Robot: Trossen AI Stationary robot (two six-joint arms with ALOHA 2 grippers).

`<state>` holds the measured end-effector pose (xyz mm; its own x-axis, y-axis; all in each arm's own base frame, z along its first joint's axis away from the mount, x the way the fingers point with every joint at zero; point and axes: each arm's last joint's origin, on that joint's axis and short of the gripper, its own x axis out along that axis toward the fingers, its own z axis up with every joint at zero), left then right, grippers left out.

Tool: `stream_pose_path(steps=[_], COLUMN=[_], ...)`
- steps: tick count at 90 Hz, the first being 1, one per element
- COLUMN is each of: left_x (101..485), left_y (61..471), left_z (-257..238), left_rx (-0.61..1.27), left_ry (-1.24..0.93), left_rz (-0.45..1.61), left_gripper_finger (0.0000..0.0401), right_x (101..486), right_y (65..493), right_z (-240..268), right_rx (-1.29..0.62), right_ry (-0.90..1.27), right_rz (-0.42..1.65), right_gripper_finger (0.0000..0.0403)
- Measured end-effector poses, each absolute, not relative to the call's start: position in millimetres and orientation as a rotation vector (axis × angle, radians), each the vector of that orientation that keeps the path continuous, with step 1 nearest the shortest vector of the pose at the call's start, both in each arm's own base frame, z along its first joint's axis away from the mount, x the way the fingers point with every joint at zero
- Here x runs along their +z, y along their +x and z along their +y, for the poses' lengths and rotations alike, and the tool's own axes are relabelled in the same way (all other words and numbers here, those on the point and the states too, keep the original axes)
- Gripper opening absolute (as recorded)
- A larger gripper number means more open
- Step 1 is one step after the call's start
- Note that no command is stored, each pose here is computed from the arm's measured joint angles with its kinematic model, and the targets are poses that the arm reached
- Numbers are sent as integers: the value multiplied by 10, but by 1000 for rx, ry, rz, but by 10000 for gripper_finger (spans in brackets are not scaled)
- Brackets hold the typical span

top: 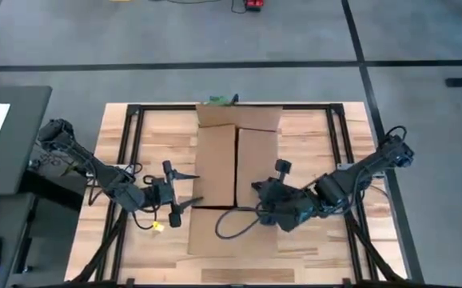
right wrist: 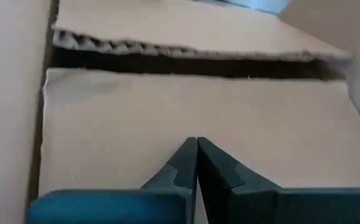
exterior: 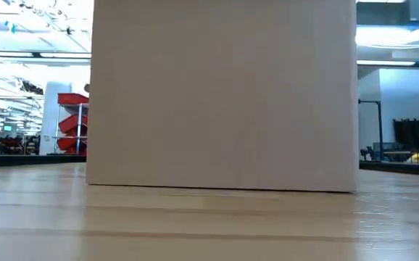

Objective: Wrap mug
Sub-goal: Close the box

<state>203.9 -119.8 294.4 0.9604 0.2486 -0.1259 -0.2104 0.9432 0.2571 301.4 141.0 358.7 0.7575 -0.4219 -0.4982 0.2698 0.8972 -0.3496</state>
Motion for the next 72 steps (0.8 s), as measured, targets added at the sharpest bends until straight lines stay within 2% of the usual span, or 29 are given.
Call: stream_pose_path(steps=[17,43,72], left_x=[2940,2936,2948], left_y=[2038,2038,1987], left_z=[-1198,-1198,-1255], left_rx=[235,236,212], left_ry=[238,232,207], left_rz=[159,160,153], left_gripper_finger=[267,267,267], right_x=[3682,3850,3426], right_y=[3093,3233,3471], right_z=[1276,936,624], right_rx=[-367,-209,-144], right_ry=[-310,-277,-175], right_rz=[565,509,403], right_gripper_finger=[0,0,0])
